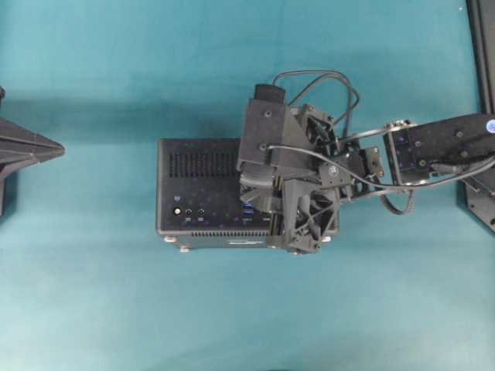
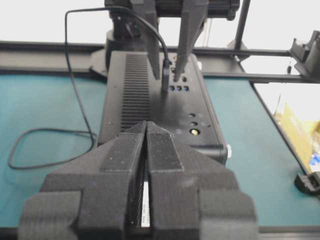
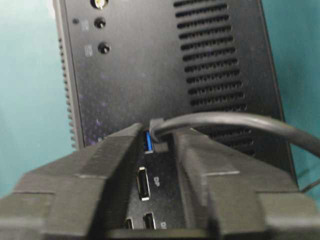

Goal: Insert the USB into the PC box with both arms.
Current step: 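Push the USB plug into the side port with the right gripper, then open the right gripper and release the inserted plug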

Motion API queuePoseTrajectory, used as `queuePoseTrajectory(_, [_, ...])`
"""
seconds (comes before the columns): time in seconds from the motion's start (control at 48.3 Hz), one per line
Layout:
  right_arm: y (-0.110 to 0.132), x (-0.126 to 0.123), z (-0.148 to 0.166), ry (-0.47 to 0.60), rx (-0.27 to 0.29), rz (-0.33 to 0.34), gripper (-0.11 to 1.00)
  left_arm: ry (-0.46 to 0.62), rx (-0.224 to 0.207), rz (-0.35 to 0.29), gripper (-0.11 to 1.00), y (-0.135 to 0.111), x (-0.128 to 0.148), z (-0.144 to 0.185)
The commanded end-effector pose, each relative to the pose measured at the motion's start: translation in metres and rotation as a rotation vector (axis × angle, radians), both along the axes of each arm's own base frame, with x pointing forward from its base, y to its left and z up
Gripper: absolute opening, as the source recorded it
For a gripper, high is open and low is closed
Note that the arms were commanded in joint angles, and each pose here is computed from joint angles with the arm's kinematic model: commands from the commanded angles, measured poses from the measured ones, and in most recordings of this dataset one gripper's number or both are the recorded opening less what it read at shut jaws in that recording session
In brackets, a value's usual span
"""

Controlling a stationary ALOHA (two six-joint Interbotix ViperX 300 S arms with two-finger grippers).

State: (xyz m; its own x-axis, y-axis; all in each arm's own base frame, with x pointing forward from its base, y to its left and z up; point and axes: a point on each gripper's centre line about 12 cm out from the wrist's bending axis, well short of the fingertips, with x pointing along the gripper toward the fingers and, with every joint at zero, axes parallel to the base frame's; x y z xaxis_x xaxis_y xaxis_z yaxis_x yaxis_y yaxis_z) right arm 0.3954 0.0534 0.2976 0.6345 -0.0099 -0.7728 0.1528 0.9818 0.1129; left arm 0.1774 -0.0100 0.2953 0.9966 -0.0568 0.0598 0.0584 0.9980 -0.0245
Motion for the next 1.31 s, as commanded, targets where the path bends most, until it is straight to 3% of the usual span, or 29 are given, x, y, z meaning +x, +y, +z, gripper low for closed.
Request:
queuePoseTrajectory(0.0, [0.001,0.001,0.02,-0.052,0.001,0.009,0.46,-0.012,-0.001,-0.002,0.0,0.0,0.001,0.004])
queuePoseTrajectory(0.186, [0.001,0.0,0.02,-0.047,0.0,0.008,0.54,-0.012,0.001,-0.002,0.0,0.0,0.001,0.004])
queuePoseTrajectory(0.891, [0.0,-0.028,0.036,-0.078,0.001,0.023,0.56,0.0,0.002,-0.002,0.0,0.0,0.001,-0.001])
queuePoseTrajectory(1.16, [0.001,-0.038,0.037,-0.081,0.004,0.027,0.73,0.003,0.0,-0.002,0.0,0.0,0.001,-0.003])
queuePoseTrajectory(1.284, [0.001,-0.039,0.036,-0.081,0.004,0.027,0.74,0.002,0.0,-0.002,0.0,0.0,0.001,-0.002])
